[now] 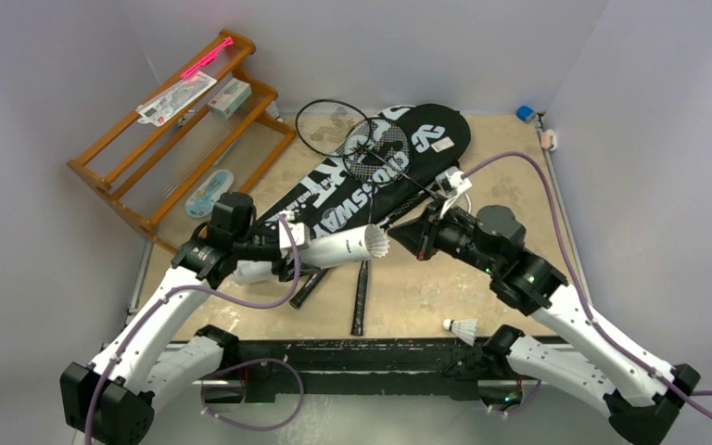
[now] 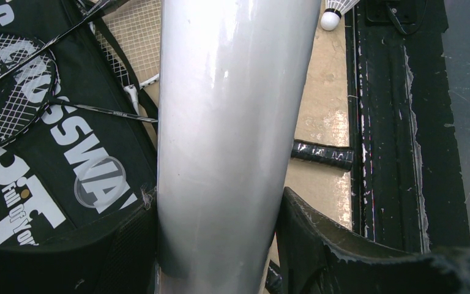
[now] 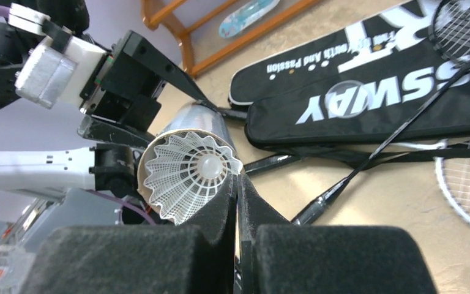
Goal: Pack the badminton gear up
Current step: Place the shuttlecock at the shuttle tube, then pick up the shuttlecock at the center of the board.
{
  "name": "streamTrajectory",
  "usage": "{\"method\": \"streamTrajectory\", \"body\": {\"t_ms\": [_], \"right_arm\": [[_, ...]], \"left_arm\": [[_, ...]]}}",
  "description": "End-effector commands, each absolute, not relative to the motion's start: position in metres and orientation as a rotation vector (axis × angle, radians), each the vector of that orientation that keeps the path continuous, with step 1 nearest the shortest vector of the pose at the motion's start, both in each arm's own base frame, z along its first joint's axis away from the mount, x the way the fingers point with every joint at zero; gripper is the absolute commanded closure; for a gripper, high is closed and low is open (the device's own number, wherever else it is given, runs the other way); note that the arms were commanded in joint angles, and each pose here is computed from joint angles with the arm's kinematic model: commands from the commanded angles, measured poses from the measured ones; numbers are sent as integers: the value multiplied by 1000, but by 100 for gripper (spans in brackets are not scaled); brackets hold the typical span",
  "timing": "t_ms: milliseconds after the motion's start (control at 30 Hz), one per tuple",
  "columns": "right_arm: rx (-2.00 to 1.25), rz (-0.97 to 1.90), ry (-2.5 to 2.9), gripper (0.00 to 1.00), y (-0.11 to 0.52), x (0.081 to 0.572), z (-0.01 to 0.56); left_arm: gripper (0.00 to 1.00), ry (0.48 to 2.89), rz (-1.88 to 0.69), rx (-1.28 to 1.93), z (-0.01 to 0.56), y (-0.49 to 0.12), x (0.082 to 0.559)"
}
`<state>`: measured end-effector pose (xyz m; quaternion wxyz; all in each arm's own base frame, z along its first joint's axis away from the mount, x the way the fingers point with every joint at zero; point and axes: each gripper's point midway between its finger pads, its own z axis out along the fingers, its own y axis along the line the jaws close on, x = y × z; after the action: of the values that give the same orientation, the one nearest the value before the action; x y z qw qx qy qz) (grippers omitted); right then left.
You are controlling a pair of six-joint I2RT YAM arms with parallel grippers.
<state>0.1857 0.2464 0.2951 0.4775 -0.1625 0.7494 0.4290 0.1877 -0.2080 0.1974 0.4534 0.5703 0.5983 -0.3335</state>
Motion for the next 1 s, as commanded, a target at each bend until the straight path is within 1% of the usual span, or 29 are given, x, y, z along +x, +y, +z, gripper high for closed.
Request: {"method": "streamTrajectory", "body": {"t_ms": [0, 200, 400, 567, 633, 733, 767, 833, 867, 900, 933, 967], "right_arm": [[-440, 1157, 1839, 100, 267, 181, 293], [-477, 1237, 1850, 100, 281, 177, 287], [-423, 1120, 1826, 100, 259, 182, 296], [-362, 1023, 1885, 100, 233, 176, 292], [-287, 933, 1950, 90, 216, 180, 281], [-104, 776, 2092, 82, 187, 184, 252], [-26, 719, 2142, 75, 176, 184, 240], [95, 605, 2237, 41, 156, 179, 212], [162, 537, 2279, 27, 144, 176, 197], [238, 477, 2312, 18, 133, 173, 185], [294, 410, 2348, 12, 123, 169, 171], [370, 352, 2380, 9, 113, 164, 158]], "left_arm": [[65, 1362, -814, 1425, 222, -214, 190], [65, 1364, -817, 1425, 222, -214, 189], [65, 1367, -820, 1425, 221, -215, 190], [65, 1370, -815, 1424, 221, -214, 190], [65, 1377, -807, 1419, 221, -214, 191], [65, 1393, -785, 1402, 221, -212, 195], [65, 1396, -778, 1398, 221, -211, 196], [65, 1399, -773, 1395, 221, -211, 196], [65, 1398, -772, 1395, 222, -211, 196], [65, 1397, -774, 1395, 222, -211, 196], [65, 1397, -775, 1396, 222, -211, 196], [65, 1398, -775, 1396, 222, -211, 196]]}}
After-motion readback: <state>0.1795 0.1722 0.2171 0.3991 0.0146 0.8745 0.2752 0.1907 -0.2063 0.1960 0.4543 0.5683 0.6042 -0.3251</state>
